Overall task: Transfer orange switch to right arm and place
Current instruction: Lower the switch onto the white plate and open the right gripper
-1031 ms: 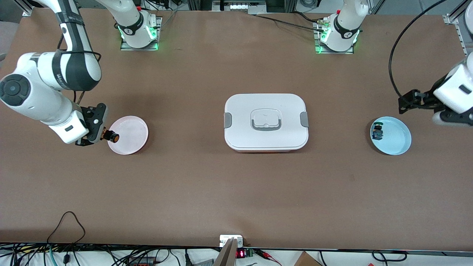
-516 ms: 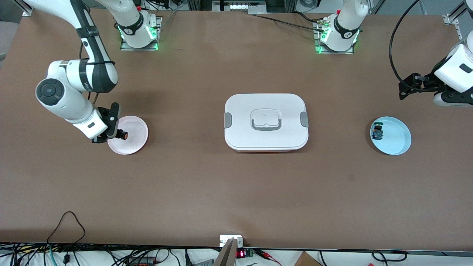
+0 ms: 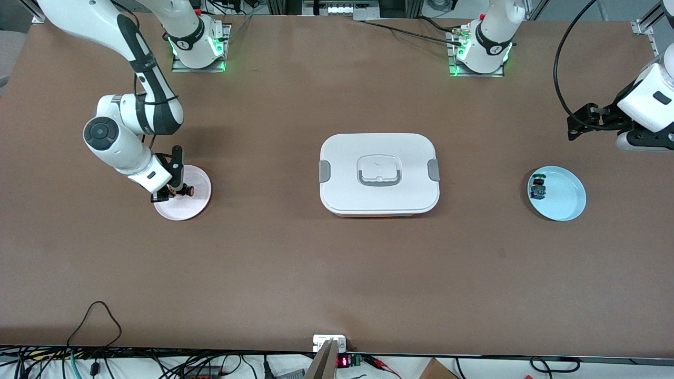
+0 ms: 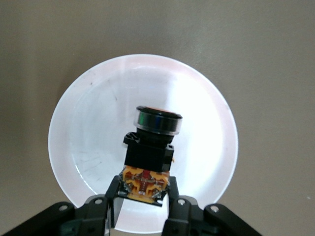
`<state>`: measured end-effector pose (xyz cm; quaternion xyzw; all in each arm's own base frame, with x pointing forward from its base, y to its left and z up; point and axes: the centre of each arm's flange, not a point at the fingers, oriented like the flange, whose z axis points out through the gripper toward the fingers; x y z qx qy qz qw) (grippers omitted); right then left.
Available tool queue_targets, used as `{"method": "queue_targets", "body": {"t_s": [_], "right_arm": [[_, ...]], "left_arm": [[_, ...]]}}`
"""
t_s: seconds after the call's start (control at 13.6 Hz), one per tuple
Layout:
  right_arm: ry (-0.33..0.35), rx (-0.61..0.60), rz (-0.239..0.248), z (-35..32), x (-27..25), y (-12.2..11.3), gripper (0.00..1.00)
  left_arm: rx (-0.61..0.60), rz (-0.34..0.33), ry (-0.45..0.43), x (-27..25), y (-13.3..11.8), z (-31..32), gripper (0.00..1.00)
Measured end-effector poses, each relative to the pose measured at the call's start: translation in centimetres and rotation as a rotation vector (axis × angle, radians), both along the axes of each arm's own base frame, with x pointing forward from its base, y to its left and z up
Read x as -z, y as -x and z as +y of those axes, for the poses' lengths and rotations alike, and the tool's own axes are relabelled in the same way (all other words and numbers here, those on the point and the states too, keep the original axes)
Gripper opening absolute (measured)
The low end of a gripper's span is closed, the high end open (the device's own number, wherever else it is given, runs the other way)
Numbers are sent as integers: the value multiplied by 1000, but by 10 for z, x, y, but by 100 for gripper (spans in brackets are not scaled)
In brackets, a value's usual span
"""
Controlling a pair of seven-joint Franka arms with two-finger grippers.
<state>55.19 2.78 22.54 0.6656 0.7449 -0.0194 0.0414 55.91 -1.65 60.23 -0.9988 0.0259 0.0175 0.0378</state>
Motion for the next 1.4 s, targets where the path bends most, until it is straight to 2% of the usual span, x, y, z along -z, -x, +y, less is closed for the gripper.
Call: {"method": "queue_targets", "body": {"t_s": [0.22, 0.44, 0.52, 0.74, 0.88, 1.1, 1.4], "right_arm": [[-1, -19, -18, -3, 18, 2, 40], [1, -14, -6, -10, 36, 11, 40], [1, -8, -1, -13, 38, 12, 47], [0, 8, 3, -19, 30, 10, 77], [-5, 17, -12, -18, -2, 1, 99], [-26, 47, -19, -15, -88, -28, 100], [-149, 135, -48, -7, -196, -63, 100]], "left_arm": [[0, 0, 0, 0, 0, 0, 100], [0, 0, 0, 0, 0, 0, 100], [0, 0, 0, 0, 0, 0, 100], [0, 0, 0, 0, 0, 0, 100], [0, -2, 0, -1, 0, 0, 100], [1, -3, 0, -1, 0, 0, 100], [5, -3, 0, -2, 0, -3, 100]]}}
